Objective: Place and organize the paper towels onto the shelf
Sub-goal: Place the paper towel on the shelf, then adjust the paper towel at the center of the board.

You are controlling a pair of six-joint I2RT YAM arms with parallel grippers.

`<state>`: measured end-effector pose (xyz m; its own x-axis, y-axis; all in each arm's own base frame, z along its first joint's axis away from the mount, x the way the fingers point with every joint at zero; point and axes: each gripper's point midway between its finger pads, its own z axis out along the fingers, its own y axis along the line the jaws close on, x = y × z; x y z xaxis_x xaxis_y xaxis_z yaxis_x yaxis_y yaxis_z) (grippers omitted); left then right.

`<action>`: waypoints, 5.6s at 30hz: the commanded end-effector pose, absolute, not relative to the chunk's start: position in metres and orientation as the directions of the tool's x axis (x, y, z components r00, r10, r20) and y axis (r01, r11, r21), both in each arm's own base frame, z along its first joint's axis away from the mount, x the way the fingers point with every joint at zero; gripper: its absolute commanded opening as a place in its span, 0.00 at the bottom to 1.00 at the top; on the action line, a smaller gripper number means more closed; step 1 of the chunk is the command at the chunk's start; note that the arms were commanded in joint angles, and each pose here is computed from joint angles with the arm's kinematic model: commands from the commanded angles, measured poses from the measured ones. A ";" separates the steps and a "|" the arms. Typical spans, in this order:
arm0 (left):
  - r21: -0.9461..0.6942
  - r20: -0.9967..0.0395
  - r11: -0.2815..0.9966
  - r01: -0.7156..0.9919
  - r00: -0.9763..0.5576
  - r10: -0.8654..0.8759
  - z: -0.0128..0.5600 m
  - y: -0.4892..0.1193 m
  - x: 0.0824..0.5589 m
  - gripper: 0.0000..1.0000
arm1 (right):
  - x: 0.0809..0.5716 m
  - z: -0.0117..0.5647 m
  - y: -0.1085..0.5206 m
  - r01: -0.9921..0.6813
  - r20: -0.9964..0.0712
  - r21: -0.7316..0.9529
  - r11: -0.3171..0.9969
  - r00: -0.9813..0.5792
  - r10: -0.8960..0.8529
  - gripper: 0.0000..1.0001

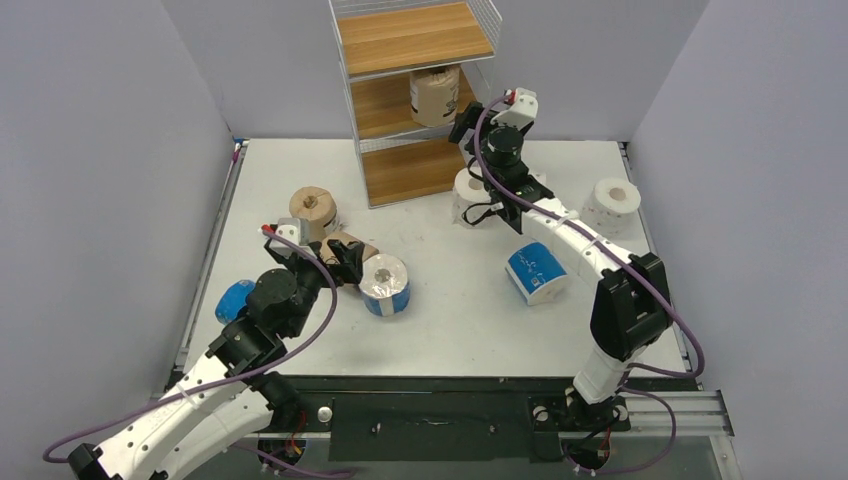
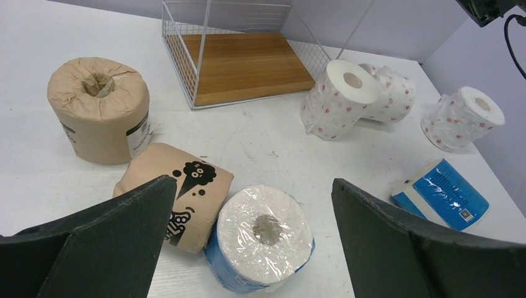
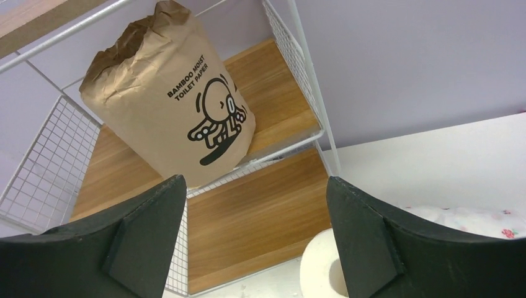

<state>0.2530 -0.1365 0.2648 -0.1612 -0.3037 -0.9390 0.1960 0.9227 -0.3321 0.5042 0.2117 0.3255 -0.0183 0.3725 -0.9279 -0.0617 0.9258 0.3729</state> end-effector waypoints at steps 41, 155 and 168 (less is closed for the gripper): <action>-0.295 -0.949 0.938 0.183 -0.172 -0.265 0.258 -0.135 0.256 0.96 | 0.578 0.331 0.253 -0.063 -0.889 0.447 0.893 0.081 0.451 0.82; -0.405 -0.912 0.883 0.239 -0.172 -0.372 0.272 -0.136 0.238 0.96 | 0.547 0.365 0.240 -0.266 -0.655 0.718 0.643 0.052 0.754 0.78; -0.443 -0.892 0.886 0.140 -0.172 -0.419 0.274 -0.122 0.240 0.96 | 0.388 0.333 0.194 -0.006 -0.859 0.497 0.868 -0.143 0.492 0.84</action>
